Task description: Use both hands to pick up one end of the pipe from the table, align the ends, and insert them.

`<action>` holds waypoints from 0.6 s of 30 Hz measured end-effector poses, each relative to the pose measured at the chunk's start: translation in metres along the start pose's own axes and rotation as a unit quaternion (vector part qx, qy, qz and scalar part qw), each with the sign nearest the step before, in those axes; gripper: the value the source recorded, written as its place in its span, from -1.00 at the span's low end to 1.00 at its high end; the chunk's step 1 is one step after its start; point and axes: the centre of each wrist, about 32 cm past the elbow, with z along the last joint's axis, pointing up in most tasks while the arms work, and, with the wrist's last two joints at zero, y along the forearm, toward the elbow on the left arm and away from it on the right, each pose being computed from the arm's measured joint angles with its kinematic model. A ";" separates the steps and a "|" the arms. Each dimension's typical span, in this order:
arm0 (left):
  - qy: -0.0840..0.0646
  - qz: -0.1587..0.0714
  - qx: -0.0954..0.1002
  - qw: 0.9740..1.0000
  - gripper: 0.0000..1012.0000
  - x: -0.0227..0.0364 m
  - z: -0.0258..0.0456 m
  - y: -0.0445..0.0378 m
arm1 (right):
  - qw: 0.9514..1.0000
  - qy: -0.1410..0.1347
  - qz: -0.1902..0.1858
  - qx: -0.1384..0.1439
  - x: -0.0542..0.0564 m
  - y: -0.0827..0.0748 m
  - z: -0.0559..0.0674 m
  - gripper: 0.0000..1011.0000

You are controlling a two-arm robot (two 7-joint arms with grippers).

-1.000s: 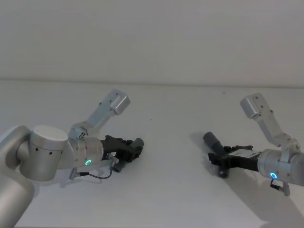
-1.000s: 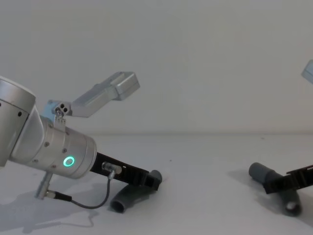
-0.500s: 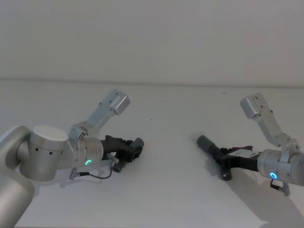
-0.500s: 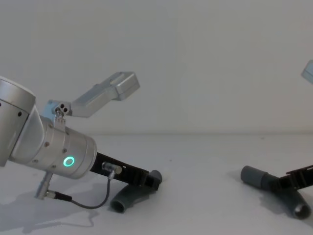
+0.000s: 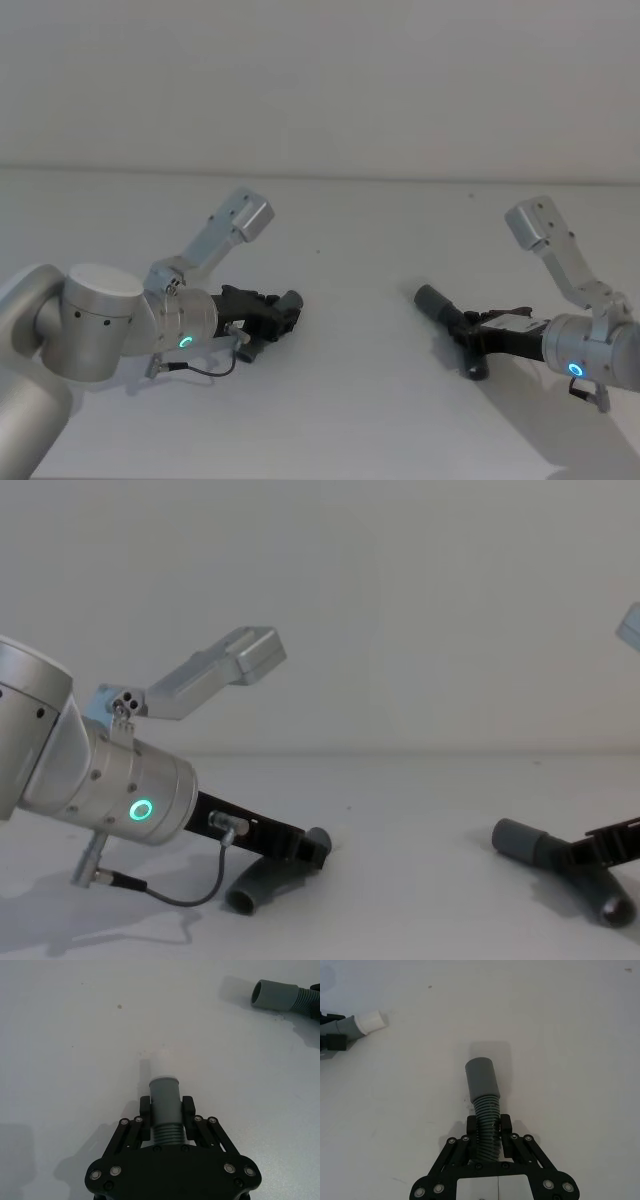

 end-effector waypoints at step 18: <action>-0.042 -0.001 -0.034 0.999 -0.29 -0.0031 0.0123 0.0020 | 0.998 -0.025 -0.003 0.058 -0.004 -0.008 0.000 -0.46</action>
